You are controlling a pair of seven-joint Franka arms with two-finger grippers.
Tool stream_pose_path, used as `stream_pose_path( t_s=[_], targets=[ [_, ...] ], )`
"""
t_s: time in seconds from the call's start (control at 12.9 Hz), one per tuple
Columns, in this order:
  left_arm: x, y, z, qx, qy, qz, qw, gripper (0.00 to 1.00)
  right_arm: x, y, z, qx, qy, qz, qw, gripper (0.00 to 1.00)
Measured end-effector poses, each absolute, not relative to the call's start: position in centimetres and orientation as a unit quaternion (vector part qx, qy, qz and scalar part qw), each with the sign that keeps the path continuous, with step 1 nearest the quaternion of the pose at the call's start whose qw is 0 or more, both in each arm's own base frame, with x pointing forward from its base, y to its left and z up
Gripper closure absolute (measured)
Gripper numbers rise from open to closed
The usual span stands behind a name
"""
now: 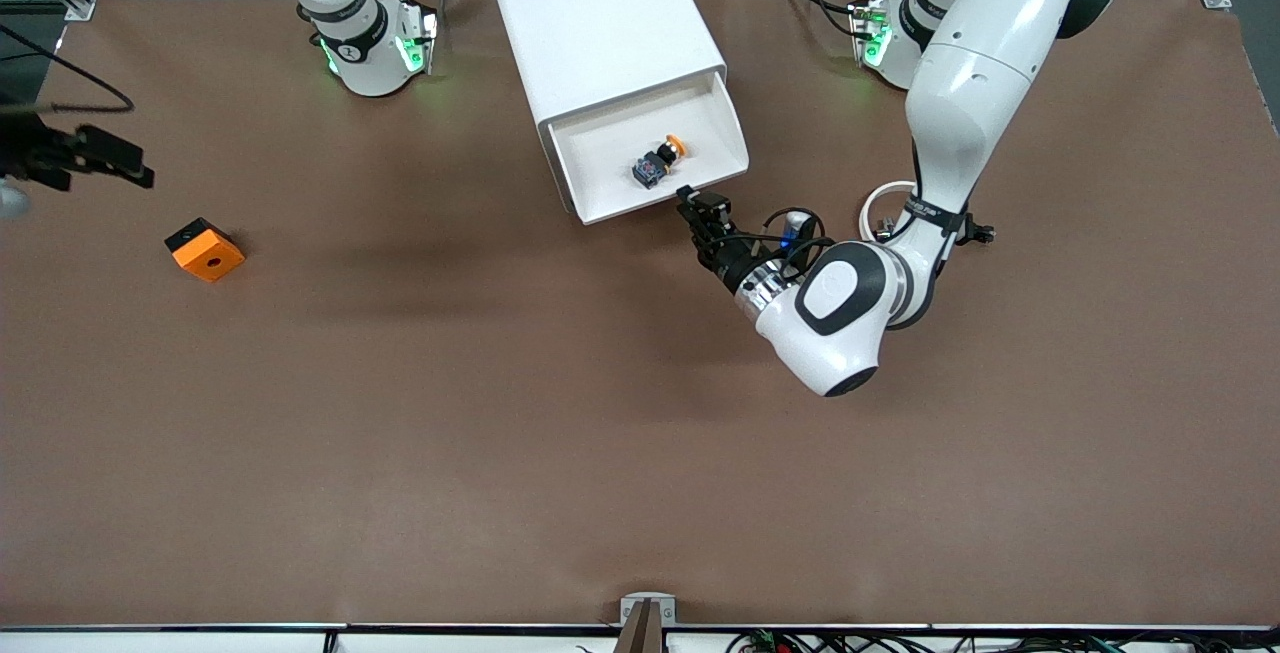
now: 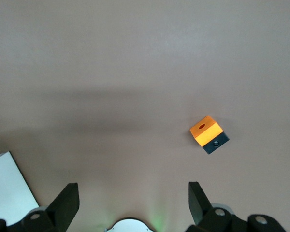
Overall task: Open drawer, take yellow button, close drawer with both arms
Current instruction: 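Withdraw the left gripper while the right gripper reaches into the drawer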
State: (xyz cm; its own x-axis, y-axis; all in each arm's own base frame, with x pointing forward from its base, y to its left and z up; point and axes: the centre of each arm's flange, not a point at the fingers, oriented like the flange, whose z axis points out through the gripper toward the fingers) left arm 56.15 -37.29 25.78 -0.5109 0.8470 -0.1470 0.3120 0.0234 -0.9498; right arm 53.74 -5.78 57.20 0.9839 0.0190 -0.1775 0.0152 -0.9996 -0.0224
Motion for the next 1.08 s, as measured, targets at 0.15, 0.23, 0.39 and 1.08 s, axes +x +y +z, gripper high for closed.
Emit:
stream_pose_path(
  t_s=[0.15,0.23,0.39,1.08],
  targets=[
    [58.1,-36.1,27.1,-0.449,-0.676,0.547,0.205,0.35,55.1,-5.8,54.4,-0.994,-0.01,0.112,0.011,0.0],
    [59.5,-35.1,28.1,-0.457,-0.683,0.539,0.185,0.23,55.5,-5.9,53.9,-0.993,-0.011,0.116,0.01,0.0],
    [61.9,-32.9,30.0,-0.477,-0.697,0.516,0.143,0.01,55.7,-5.9,53.9,-0.993,-0.011,0.114,0.01,0.0],
    [67.4,-18.4,40.2,-0.78,-0.534,0.319,-0.069,0.0,54.9,11.5,55.1,-0.974,0.195,0.117,0.012,0.0]
  ],
)
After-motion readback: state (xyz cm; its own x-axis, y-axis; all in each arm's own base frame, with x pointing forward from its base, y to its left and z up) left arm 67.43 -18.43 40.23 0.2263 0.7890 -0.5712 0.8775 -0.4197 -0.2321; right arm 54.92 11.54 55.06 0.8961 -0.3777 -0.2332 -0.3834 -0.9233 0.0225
